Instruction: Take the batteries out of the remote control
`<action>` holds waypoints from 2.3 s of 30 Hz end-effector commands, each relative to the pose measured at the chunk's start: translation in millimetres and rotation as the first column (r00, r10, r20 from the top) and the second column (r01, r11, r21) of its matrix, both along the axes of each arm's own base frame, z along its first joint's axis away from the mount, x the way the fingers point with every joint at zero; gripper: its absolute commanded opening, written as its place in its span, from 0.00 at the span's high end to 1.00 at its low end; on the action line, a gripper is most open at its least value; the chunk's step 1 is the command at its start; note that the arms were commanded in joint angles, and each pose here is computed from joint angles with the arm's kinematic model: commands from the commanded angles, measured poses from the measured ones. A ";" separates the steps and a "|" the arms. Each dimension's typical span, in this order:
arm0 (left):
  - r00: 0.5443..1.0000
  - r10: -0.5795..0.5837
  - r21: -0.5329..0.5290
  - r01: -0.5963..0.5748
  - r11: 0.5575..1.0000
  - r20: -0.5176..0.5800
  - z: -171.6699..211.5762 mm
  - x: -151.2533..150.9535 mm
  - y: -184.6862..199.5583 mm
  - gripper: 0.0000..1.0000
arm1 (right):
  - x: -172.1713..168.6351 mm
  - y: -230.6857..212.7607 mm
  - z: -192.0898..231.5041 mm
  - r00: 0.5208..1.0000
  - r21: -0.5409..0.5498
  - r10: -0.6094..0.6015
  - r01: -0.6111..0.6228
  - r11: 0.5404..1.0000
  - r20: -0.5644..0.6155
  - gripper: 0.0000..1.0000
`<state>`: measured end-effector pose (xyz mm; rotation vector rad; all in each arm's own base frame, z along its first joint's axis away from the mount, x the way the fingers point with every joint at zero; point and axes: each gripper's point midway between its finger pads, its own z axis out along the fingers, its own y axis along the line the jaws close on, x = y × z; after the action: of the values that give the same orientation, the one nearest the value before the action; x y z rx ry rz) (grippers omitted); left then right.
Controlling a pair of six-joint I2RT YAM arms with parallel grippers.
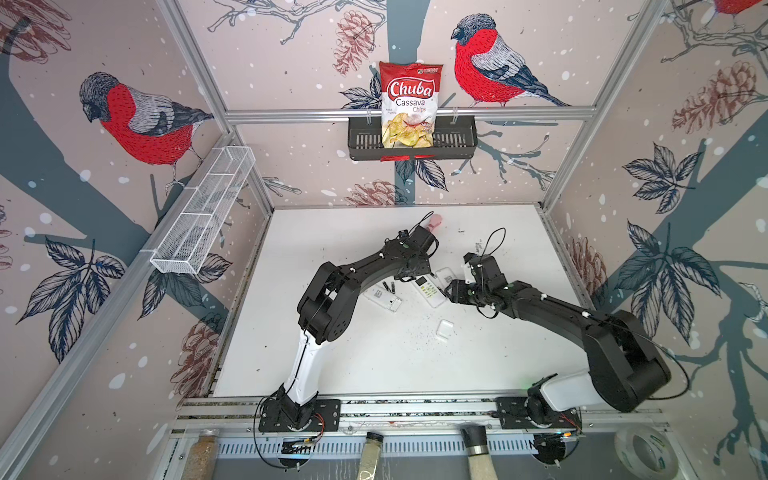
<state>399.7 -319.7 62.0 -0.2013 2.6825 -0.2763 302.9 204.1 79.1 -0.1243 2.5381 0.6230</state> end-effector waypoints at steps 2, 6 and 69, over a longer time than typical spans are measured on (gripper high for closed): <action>0.996 0.088 0.018 -0.088 0.996 0.015 -5.3 -6.7 -3.4 0.03 | 2.1 -7.4 13.9 0.999 0.051 -0.037 0.035 0.998 0.040 0.41; 0.992 0.126 -0.013 -0.125 0.992 0.016 -8.7 -7.7 -8.0 0.03 | 0.4 -15.2 22.6 0.996 0.090 -0.064 0.058 0.994 0.065 0.41; 0.987 0.152 0.115 -0.145 0.983 -0.048 -41.9 -2.8 -18.2 0.47 | -13.2 -20.0 53.6 0.989 0.195 -0.062 0.035 0.980 0.134 0.44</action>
<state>403.0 -346.3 25.5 -0.3911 2.6775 -0.1321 287.9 182.7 127.7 -0.0366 2.3493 0.7883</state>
